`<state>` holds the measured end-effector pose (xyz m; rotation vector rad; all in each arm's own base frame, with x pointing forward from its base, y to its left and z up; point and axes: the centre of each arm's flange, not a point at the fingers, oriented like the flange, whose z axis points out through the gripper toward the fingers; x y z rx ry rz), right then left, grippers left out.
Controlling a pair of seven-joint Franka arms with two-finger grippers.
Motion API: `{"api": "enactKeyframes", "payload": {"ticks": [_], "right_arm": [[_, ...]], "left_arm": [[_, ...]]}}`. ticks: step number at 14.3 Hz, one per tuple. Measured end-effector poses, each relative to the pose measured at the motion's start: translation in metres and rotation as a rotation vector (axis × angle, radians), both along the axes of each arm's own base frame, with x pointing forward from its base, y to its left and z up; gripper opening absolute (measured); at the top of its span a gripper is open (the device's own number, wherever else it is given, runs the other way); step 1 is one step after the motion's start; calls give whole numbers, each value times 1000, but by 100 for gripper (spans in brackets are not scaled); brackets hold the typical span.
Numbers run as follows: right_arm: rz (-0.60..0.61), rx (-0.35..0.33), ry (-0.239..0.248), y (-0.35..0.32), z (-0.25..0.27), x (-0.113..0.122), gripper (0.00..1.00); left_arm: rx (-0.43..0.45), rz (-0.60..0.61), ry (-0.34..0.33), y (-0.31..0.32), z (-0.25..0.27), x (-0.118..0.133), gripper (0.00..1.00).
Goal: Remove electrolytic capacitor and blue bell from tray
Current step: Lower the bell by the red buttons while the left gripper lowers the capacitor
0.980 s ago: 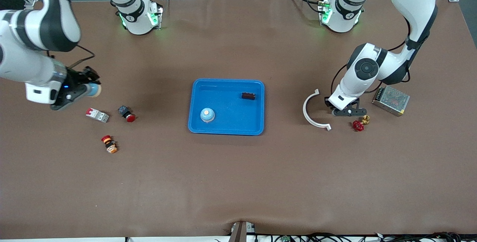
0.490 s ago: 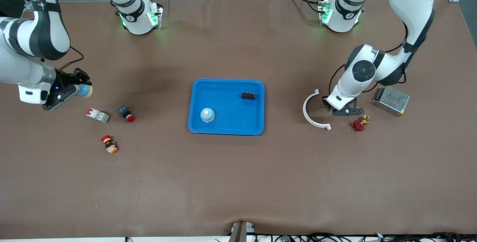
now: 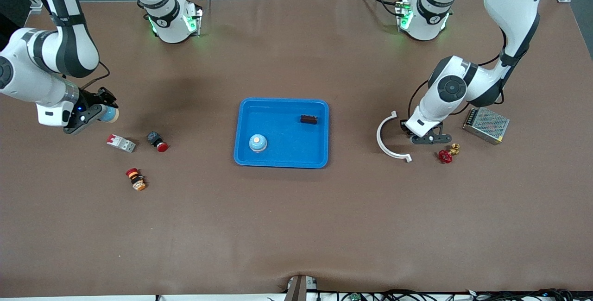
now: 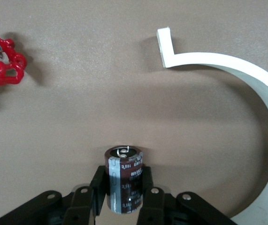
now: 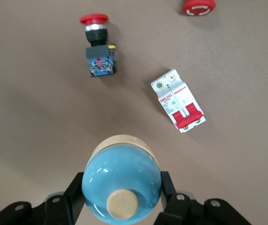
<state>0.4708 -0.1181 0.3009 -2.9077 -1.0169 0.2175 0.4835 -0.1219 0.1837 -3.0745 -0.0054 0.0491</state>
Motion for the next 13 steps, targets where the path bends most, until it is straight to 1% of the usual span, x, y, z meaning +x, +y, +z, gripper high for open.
{"api": "enactKeyframes", "payload": {"ticks": [2, 3, 4, 6, 7, 8, 10, 13], "right_arm": [[1, -3, -26, -1, -18, -13, 67], [2, -4, -30, -1, -27, -19, 67], [0, -3, -29, -1, -34, -24, 67], [4, -2, -32, -3, -46, -29, 67], [12, -2, -38, -5, -52, -30, 67], [17, -1, -46, -9, -59, -32, 67], [22, -2, -58, -16, -75, -37, 67], [28, 0, -58, -16, -97, -42, 67]], "left_arm": [[0, 1, 0, 0, 0, 0, 34], [0, 8, -1, 0, 0, 0, 34], [0, 24, -2, 0, 0, 0, 41], [0, 48, -4, -1, 0, 0, 59], [0, 57, -5, -2, 0, 0, 70], [0, 70, -7, -2, 0, 0, 78], [0, 135, -15, -5, 2, 1, 99], [-12, 298, -45, -28, 14, 5, 100]]}}
